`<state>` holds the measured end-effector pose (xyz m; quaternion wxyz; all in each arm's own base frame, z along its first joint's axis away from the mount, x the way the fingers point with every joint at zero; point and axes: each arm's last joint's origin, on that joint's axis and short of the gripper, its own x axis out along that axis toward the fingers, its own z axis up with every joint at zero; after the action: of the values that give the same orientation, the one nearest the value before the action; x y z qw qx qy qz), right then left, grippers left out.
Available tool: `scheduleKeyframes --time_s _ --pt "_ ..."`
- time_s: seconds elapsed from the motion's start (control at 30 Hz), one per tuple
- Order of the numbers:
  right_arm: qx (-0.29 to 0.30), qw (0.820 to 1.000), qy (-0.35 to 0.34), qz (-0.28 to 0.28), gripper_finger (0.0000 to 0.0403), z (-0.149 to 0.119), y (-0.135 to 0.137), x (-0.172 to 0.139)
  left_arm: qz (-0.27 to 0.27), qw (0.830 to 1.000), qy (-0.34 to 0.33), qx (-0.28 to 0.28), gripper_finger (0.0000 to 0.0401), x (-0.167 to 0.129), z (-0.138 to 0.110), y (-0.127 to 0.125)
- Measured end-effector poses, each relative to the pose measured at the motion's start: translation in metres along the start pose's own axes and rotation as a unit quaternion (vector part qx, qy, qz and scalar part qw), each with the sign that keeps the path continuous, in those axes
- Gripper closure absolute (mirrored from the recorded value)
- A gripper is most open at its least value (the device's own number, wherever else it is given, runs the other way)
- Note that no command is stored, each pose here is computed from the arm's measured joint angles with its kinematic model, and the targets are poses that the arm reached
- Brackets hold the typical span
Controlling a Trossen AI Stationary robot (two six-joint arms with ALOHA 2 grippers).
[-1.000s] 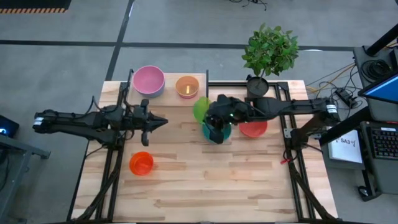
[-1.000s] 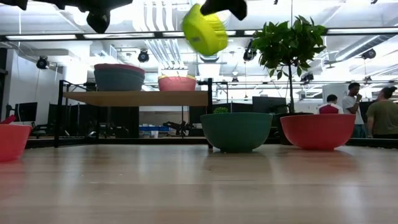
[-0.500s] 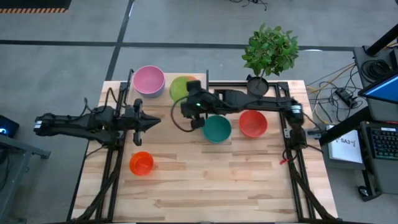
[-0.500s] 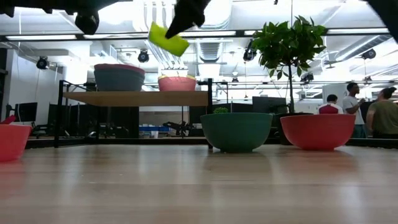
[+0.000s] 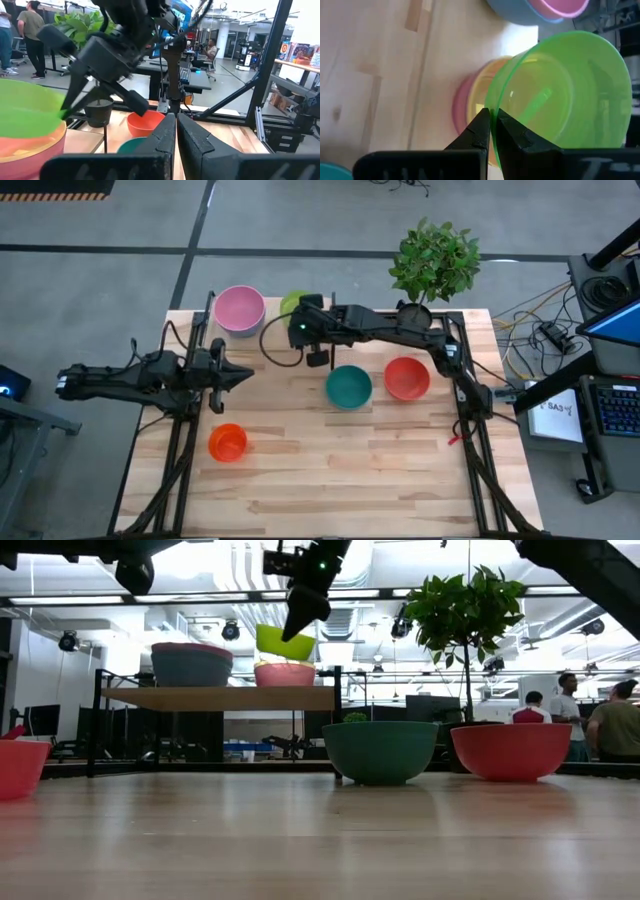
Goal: Place and stack bowls onto a shelf
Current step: Stack the green bowl on the yellow bowl on the shelf, then stack the dark green bowl on the pink bowl on the shelf
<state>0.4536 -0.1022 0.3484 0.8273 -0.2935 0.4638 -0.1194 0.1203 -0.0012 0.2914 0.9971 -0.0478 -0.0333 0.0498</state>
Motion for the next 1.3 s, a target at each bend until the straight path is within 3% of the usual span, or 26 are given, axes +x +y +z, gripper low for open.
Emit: scheduleKeyframes --time_s 0.33,0.73,0.9,1.13,1.3 --pt "0.057 0.997 -0.019 0.036 0.0383 -0.010 -0.014 0.006 0.000 1.000 0.001 0.000 0.0401 0.001 0.000 0.000" --pt "0.079 0.996 -0.026 0.037 0.0296 -0.010 -0.017 0.006 0.000 1.000 0.001 0.000 0.0401 0.001 0.000 0.000" --pt "0.097 0.994 -0.031 0.037 0.0277 -0.010 -0.018 0.003 0.000 1.000 0.003 0.001 0.0401 0.001 -0.001 0.000" --pt "0.145 0.977 -0.096 0.125 0.0289 -0.007 -0.020 -0.021 0.000 1.000 0.007 0.001 0.0401 0.001 -0.002 0.000" --pt "0.152 0.961 -0.091 0.210 0.0311 -0.004 0.002 -0.036 0.001 1.000 0.018 0.003 0.0401 0.001 -0.004 0.000"
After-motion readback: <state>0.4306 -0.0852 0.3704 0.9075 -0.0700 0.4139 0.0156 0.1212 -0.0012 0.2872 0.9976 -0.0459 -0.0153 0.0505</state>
